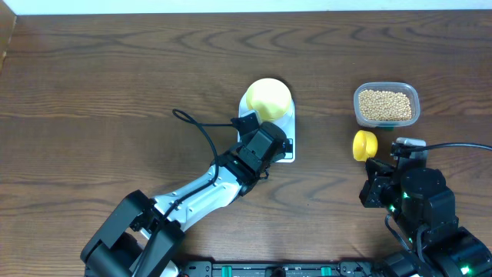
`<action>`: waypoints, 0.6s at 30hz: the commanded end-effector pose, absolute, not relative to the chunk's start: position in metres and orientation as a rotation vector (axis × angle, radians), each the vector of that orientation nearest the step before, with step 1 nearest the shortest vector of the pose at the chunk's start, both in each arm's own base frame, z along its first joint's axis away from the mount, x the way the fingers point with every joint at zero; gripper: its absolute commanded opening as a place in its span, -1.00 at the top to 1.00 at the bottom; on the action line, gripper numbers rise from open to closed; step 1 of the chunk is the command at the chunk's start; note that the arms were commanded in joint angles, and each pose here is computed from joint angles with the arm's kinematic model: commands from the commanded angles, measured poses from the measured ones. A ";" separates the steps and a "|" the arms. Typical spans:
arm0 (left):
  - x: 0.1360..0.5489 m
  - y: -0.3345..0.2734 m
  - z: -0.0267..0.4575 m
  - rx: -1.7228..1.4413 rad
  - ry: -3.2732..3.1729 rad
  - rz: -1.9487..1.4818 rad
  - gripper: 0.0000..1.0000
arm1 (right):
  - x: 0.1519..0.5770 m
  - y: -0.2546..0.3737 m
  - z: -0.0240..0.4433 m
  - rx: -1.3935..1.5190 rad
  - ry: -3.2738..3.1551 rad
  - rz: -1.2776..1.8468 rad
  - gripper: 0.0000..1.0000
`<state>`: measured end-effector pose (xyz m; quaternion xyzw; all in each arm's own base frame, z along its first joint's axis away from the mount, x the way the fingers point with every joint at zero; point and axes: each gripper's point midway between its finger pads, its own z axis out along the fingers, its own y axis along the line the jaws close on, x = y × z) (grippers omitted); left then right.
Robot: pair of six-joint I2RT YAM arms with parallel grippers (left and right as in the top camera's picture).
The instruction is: Scoop item into bowl and weigh 50g on scale
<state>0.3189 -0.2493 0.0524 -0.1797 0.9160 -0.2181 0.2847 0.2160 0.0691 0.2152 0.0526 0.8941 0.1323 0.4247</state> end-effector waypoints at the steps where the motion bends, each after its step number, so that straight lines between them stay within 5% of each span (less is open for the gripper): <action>1: 0.320 -0.250 0.049 -0.473 2.458 -0.572 0.85 | 0.219 0.065 0.220 0.132 2.224 0.302 0.98; 18: 0.321 -0.251 0.047 -0.476 2.458 -0.578 0.85 | 0.222 0.067 0.214 0.131 2.253 0.289 0.98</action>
